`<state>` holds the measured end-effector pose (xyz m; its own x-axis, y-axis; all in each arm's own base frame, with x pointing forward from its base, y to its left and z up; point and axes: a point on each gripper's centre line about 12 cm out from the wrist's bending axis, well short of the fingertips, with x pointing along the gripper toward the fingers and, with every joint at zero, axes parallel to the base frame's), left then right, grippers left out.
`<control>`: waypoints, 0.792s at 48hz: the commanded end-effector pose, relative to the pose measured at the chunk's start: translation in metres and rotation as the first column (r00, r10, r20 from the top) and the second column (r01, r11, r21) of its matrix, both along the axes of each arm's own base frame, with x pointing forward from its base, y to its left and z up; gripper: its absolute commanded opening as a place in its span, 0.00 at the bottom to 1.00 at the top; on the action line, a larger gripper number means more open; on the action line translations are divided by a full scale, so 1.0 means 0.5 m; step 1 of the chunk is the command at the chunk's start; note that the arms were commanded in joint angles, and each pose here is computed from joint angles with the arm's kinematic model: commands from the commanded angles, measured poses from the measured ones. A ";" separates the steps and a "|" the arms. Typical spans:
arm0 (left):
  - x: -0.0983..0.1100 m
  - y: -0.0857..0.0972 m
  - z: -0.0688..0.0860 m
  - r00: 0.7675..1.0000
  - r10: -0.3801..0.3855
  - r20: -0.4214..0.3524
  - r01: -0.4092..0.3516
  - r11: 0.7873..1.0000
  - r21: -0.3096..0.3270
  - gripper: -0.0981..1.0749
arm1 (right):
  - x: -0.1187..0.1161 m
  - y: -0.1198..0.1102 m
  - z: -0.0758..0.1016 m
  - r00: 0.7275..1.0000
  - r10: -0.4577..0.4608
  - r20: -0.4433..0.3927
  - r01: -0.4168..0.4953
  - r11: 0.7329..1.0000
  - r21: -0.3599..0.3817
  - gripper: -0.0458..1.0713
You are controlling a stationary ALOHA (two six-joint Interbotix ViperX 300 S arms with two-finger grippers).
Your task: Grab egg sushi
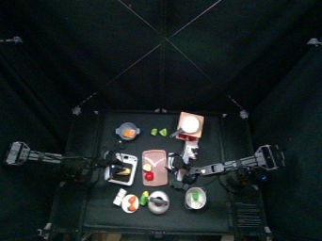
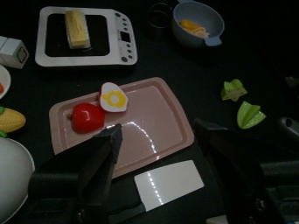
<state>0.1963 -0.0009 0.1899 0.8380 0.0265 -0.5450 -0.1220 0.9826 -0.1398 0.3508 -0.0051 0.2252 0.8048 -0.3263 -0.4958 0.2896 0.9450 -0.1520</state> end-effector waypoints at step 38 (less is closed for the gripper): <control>0.015 -0.008 -0.073 0.954 0.030 -0.300 -0.031 1.000 0.002 0.96 | -0.017 0.013 0.015 1.000 0.021 0.021 -0.021 1.000 -0.001 0.90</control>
